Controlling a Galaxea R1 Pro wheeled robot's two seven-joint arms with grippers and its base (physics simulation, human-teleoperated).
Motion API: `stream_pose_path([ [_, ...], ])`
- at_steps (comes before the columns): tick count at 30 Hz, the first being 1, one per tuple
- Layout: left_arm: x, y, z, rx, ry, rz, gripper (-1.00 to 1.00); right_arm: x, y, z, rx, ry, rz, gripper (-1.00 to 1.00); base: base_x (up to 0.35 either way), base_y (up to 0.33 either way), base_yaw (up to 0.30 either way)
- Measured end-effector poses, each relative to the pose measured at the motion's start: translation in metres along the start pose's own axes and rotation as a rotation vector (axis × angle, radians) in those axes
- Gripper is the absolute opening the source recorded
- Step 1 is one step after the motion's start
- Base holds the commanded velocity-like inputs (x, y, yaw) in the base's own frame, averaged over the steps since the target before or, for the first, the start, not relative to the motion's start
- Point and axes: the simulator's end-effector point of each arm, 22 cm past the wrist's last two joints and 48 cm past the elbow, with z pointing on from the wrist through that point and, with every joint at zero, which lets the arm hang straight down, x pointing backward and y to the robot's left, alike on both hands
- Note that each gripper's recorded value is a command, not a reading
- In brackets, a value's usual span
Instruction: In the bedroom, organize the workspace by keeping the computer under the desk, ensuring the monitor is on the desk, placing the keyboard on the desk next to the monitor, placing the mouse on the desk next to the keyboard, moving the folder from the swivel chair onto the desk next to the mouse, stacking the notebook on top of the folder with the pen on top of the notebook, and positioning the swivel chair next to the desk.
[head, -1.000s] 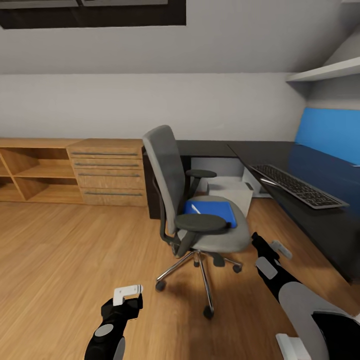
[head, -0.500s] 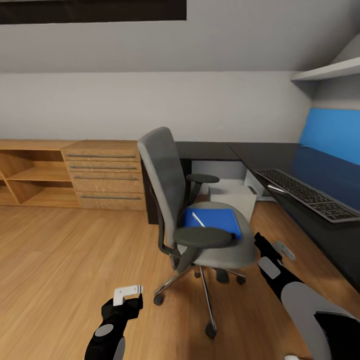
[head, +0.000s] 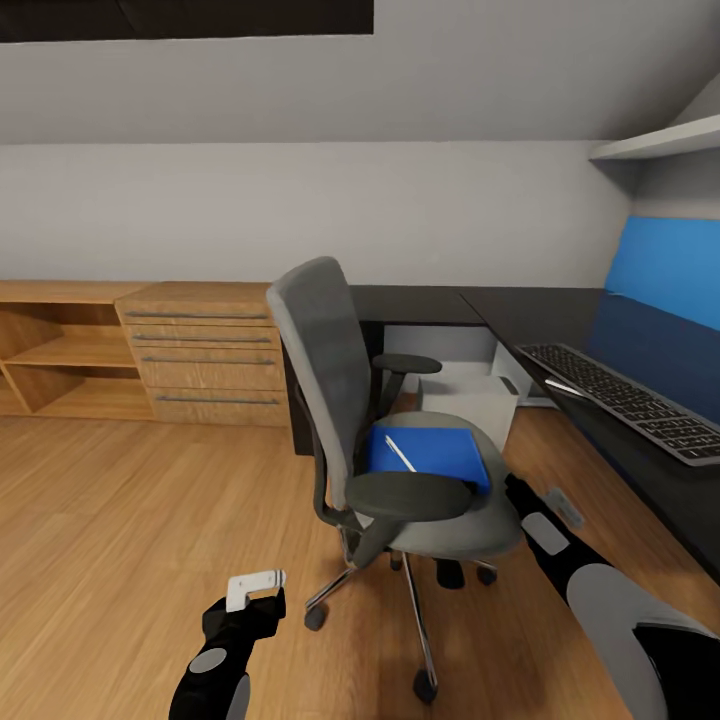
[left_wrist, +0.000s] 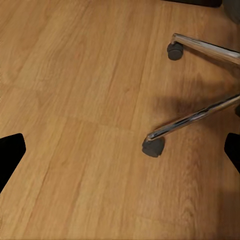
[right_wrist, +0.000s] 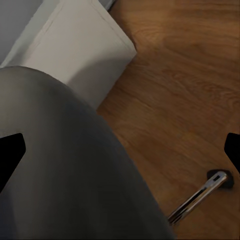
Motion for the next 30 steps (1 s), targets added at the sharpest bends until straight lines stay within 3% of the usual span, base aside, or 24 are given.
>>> stream_pose_path([
  [10,0.0002,0.0001,-0.0001,0.000,0.001,0.000,1.00,0.0072,0.0028,-0.0002,-0.003,0.042,0.011,1.00,0.001,0.000,0.031],
  [30,-0.0022,-0.0010,-0.0015,0.004,-0.006,0.000,1.00,0.0049,0.0064,-0.0019,-0.009,0.037,0.009,1.00,0.000,0.000,0.263],
])
